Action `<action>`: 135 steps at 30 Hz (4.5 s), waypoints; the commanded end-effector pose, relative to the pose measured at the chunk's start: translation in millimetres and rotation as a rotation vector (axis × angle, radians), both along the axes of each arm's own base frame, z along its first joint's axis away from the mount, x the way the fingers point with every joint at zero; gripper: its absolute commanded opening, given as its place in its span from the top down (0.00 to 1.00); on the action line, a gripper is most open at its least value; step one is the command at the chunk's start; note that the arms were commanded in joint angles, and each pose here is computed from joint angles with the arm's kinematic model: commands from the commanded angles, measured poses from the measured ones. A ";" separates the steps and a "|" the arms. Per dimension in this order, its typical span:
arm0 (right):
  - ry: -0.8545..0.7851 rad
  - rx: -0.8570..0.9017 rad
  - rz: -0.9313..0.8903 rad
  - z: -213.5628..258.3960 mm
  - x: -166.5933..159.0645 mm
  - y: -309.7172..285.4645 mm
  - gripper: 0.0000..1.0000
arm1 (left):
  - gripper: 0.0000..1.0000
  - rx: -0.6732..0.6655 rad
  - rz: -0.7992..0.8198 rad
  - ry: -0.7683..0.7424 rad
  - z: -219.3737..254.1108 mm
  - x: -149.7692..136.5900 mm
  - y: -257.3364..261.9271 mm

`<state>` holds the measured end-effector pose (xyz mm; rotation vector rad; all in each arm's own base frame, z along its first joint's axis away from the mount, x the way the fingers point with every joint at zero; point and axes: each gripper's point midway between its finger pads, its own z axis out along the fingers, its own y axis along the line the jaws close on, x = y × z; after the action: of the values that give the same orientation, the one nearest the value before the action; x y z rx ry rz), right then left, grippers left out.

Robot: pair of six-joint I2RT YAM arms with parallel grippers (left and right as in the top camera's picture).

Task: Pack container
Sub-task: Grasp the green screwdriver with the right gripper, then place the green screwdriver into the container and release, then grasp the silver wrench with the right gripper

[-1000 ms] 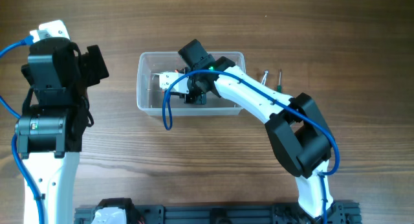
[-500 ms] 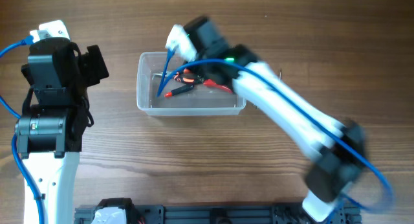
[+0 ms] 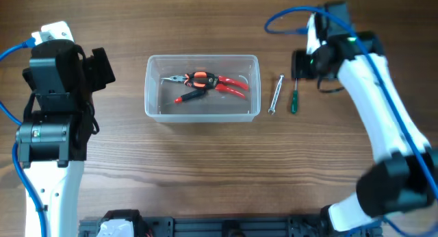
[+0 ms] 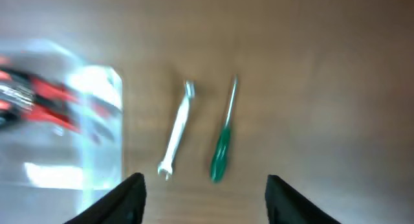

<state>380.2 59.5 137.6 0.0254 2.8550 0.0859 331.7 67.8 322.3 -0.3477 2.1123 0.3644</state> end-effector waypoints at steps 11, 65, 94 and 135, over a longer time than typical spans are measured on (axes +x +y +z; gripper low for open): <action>0.319 0.001 -0.182 -125.7 -35.2 -4.9 0.56 | 0.00 0.003 0.013 -0.006 2.5 0.8 2.9; -0.240 -0.123 1.534 33.4 -53.1 231.3 0.96 | 0.00 0.003 0.013 -0.005 2.4 0.9 2.9; -0.202 -0.428 0.688 45.6 41.0 128.6 0.56 | 0.00 0.003 0.013 -0.005 2.4 0.9 2.9; 0.137 0.040 -0.370 -129.2 15.1 20.3 0.52 | 0.00 0.003 0.013 -0.005 2.4 0.8 2.9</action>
<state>397.1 97.5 19.0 0.6047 2.9119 0.1441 331.8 67.8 322.1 -0.3476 2.1131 0.3646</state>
